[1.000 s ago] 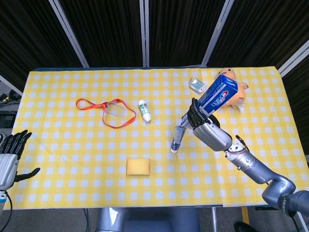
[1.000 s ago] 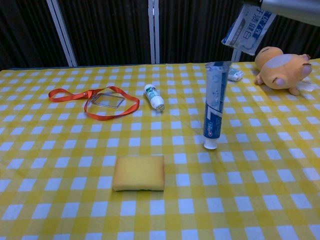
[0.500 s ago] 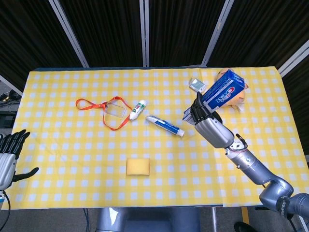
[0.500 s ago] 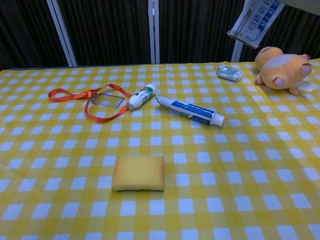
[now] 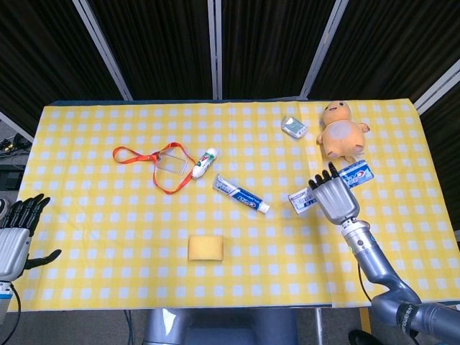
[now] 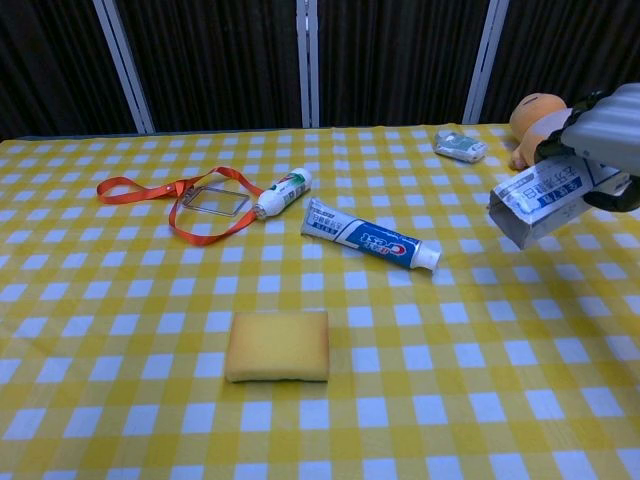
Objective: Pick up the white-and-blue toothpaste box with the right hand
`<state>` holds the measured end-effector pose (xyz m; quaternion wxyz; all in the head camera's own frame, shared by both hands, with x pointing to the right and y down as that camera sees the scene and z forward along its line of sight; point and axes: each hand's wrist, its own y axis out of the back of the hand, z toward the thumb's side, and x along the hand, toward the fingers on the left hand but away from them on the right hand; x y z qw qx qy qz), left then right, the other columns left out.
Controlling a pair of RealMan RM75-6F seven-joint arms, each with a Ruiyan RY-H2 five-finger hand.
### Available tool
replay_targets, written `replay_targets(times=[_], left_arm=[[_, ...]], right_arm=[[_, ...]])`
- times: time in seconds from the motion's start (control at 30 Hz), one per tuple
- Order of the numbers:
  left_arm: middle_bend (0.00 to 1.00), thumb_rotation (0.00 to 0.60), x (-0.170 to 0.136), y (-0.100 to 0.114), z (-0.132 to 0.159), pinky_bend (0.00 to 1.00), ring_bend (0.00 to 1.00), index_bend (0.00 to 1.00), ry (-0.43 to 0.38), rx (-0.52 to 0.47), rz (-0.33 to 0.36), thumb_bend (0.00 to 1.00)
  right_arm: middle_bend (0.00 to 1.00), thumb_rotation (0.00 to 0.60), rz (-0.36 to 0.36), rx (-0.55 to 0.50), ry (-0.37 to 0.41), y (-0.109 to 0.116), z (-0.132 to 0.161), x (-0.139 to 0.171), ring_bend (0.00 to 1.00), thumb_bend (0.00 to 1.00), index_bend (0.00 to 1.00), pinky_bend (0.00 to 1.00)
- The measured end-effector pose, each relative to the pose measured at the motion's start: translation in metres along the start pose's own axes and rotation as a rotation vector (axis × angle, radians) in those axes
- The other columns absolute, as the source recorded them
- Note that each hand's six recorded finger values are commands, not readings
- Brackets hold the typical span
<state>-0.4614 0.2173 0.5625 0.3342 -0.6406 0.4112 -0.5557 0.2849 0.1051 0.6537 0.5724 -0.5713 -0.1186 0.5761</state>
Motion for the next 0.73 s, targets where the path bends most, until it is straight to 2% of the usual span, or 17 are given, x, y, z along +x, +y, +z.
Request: replay_targets(times=[0.1, 0.13, 0.2, 0.43, 0.6, 0.73], left_arm=[[0.00, 0.600, 0.001, -0.001, -0.001, 0.00, 0.00, 0.00, 0.003, 0.001, -0.003, 0.00], [0.00, 0.600, 0.001, -0.001, -0.001, 0.00, 0.00, 0.00, 0.004, 0.001, -0.003, 0.00], [0.00, 0.600, 0.001, -0.001, -0.001, 0.00, 0.00, 0.00, 0.005, 0.001, -0.004, 0.00], [0.00, 0.600, 0.000, 0.002, -0.003, 0.00, 0.00, 0.00, 0.006, -0.010, 0.004, 0.00], [0.00, 0.600, -0.004, 0.007, -0.003, 0.00, 0.00, 0.00, -0.003, -0.023, 0.018, 0.00], [0.00, 0.600, -0.007, 0.010, 0.001, 0.00, 0.00, 0.00, -0.019, -0.028, 0.031, 0.00]], right_arm=[[0.16, 0.600, 0.022, -0.044, 0.028, -0.005, 0.009, 0.003, 0.13, 0.04, 0.14, 0.14], [0.09, 0.600, 0.026, -0.065, 0.035, -0.005, 0.012, 0.004, 0.08, 0.01, 0.07, 0.12], [0.02, 0.600, 0.030, -0.092, 0.044, -0.004, 0.017, 0.006, 0.01, 0.00, 0.01, 0.09], [0.00, 0.600, 0.001, -0.158, 0.049, 0.016, 0.016, 0.027, 0.00, 0.00, 0.00, 0.01], [0.00, 0.600, -0.111, -0.171, -0.010, 0.029, -0.013, 0.060, 0.00, 0.00, 0.00, 0.00], [0.00, 0.600, -0.207, -0.262, -0.086, 0.031, -0.044, 0.099, 0.00, 0.00, 0.01, 0.00]])
